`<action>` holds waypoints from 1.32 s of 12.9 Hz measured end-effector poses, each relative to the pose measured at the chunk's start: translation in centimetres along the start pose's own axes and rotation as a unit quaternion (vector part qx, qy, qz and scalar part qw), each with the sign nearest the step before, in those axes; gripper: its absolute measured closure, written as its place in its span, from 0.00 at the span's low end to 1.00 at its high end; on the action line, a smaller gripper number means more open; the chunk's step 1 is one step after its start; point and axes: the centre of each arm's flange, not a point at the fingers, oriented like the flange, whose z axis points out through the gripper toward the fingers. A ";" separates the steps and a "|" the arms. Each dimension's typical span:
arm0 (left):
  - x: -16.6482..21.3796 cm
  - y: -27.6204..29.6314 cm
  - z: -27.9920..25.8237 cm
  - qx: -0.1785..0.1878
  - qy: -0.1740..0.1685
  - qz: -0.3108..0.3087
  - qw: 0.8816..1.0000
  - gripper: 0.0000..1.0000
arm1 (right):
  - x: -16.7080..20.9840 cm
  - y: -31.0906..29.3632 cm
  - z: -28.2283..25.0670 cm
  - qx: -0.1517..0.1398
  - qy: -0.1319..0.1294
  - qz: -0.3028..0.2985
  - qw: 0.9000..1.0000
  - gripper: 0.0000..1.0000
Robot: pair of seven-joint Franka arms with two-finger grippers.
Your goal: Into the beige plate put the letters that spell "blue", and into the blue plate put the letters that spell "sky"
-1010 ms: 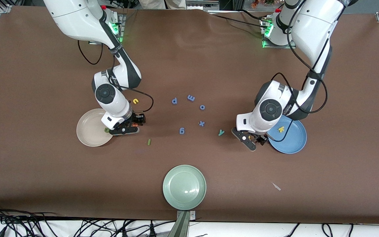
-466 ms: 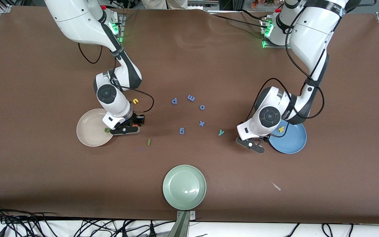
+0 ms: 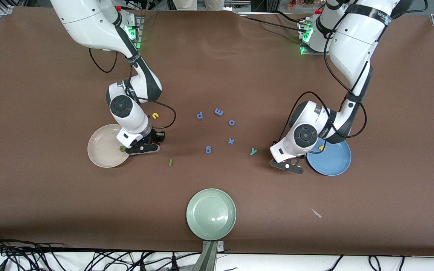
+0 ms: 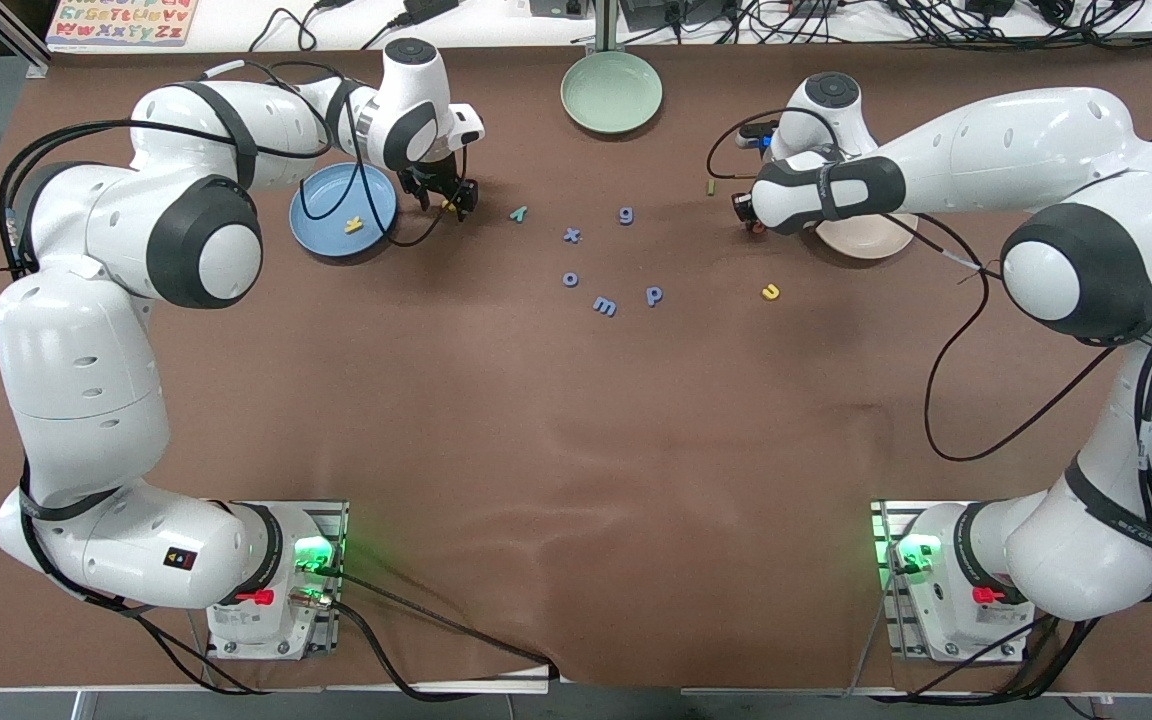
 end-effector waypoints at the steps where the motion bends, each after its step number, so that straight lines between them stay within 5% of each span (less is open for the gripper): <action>1: 0.1 0.0 -0.1 -0.001 0.003 -0.001 1.000 0.29 | 0.4 0.6 -0.8 -0.005 -0.010 -0.012 1.000 0.70; 7: 0.4 0.1 -0.4 -0.003 0.018 -0.001 1.000 0.31 | 2.7 10.9 -5.6 -0.042 -0.032 -0.114 0.992 0.70; 11: 0.5 0.1 0.1 -0.004 0.019 -0.003 1.000 0.43 | 2.0 11.0 -4.8 -0.041 -0.041 -0.094 0.994 0.33; 13: 0.6 0.4 -0.1 -0.008 0.021 -0.003 1.000 0.64 | 3.0 7.8 -6.3 -0.031 -0.029 -0.084 0.996 0.11; 14: 0.6 0.5 -0.1 -0.008 0.021 -0.004 1.000 0.73 | 3.9 5.9 -7.4 -0.026 -0.028 -0.074 0.997 0.09; 17: 0.7 0.0 -0.3 -0.008 0.023 -0.008 1.000 0.73 | 7.7 -0.6 -8.4 -0.017 -0.020 -0.011 1.000 0.09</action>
